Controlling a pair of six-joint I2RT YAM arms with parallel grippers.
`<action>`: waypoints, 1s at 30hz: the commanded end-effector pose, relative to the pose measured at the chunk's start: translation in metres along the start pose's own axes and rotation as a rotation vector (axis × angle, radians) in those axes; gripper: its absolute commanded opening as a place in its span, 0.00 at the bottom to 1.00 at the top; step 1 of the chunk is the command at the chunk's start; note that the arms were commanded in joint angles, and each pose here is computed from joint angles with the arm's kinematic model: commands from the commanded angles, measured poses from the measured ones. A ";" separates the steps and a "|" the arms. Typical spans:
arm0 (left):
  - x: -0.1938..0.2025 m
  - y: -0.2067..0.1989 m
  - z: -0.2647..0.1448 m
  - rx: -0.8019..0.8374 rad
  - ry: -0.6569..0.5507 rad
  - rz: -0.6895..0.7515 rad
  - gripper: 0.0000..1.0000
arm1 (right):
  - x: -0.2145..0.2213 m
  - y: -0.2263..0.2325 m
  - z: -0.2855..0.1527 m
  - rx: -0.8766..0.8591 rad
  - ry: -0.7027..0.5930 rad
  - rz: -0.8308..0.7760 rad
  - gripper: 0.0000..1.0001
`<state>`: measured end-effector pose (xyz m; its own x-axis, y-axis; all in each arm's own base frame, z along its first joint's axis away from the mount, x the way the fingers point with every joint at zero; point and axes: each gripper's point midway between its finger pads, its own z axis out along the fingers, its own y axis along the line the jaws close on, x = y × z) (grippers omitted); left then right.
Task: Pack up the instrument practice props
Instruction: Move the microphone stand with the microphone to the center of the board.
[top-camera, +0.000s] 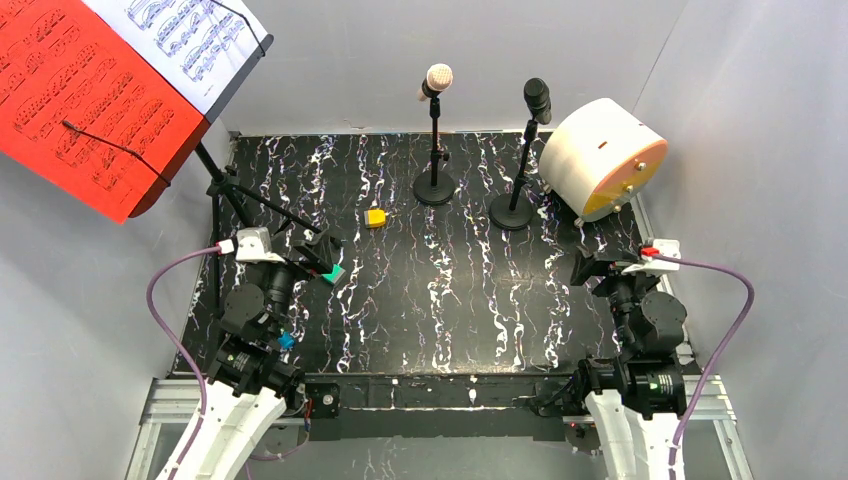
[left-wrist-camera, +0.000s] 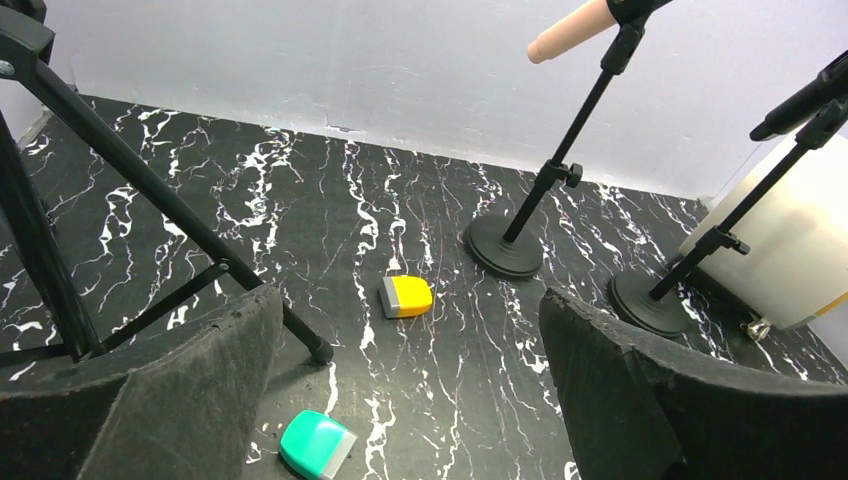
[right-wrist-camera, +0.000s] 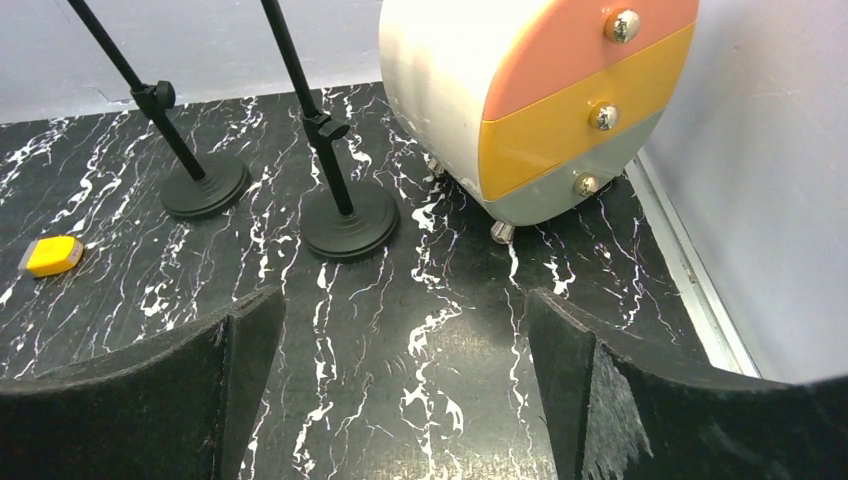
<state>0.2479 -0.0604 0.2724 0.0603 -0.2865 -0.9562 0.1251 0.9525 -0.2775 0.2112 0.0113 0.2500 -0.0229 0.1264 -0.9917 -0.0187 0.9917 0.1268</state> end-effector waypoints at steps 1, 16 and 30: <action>-0.015 -0.005 -0.003 0.026 -0.025 0.023 0.98 | -0.030 0.009 0.003 -0.031 -0.051 0.017 0.99; -0.022 0.007 -0.018 -0.028 -0.048 0.015 0.98 | -0.029 0.036 0.060 -0.144 0.055 0.092 0.99; -0.011 0.007 -0.036 -0.003 0.048 0.036 0.98 | -0.035 0.082 0.143 -0.397 -0.005 0.139 0.99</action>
<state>0.2178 -0.0468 0.2750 0.0318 -0.2464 -0.9686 0.1149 0.9636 -0.2414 0.3295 0.0682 0.2393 -0.1976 0.2589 -0.9455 -0.2218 0.9277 0.3004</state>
